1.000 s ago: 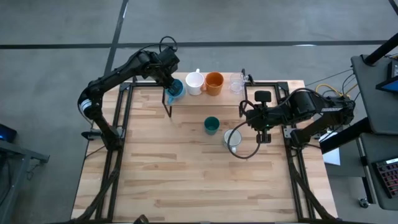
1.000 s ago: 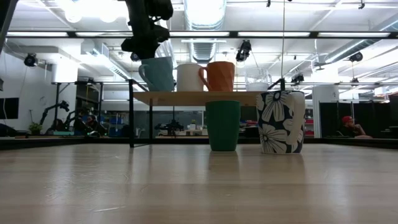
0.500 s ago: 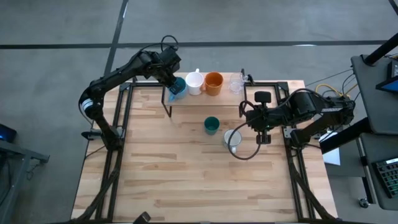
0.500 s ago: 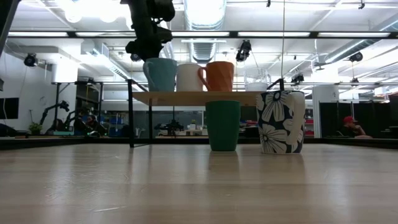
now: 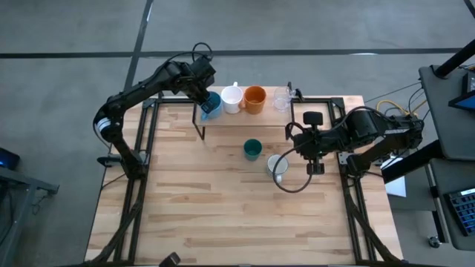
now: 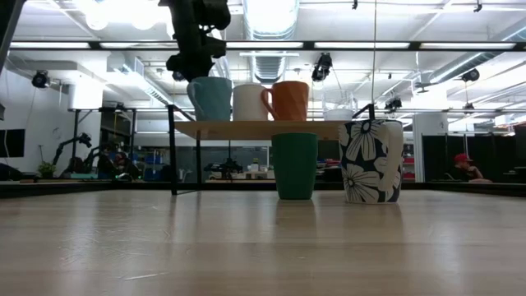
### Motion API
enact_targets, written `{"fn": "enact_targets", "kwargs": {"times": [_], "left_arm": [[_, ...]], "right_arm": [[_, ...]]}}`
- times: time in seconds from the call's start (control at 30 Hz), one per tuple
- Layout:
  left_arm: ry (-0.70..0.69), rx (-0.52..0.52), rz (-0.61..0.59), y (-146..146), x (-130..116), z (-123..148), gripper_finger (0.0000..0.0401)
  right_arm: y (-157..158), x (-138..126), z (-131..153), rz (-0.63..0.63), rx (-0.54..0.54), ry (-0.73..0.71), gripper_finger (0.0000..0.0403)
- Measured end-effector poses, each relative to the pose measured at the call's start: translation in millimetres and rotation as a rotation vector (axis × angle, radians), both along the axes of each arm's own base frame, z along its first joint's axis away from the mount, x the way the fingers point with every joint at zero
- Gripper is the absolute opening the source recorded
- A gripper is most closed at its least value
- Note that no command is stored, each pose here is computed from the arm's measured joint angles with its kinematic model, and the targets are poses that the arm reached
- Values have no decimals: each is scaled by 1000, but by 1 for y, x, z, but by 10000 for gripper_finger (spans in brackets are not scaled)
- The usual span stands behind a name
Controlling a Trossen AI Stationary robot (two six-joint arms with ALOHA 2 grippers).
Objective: Stack small to large cups/mugs on shelf
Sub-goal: Put the blue mug on the shelf, then put the green mug on the shelf
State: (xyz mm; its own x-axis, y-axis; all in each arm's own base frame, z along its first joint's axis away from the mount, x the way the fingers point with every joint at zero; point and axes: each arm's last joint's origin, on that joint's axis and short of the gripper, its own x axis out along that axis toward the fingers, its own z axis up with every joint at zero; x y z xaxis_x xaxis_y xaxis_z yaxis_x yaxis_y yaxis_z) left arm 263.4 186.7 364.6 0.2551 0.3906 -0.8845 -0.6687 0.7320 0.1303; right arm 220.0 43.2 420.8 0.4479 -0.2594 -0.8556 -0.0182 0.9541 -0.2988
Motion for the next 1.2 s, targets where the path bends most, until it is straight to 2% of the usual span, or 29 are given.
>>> {"fn": "enact_targets", "kwargs": {"times": [0.23,0.53,0.77,0.9,1.07,1.2], "left_arm": [[-8,-16,-12,-2,-2,1,42],[19,39,16,1,-2,2,100],[116,167,47,4,-5,3,133],[151,245,39,5,-7,13,140],[79,188,-5,3,-5,19,141],[67,189,-18,-1,-4,21,141]], "right_arm": [[0,1,0,2,3,-12,121],[0,1,1,11,-1,-12,121],[0,1,1,16,-4,-11,121],[0,1,1,18,-5,-11,121],[0,2,1,18,-4,-13,121],[0,2,1,18,-4,-14,121]]}}
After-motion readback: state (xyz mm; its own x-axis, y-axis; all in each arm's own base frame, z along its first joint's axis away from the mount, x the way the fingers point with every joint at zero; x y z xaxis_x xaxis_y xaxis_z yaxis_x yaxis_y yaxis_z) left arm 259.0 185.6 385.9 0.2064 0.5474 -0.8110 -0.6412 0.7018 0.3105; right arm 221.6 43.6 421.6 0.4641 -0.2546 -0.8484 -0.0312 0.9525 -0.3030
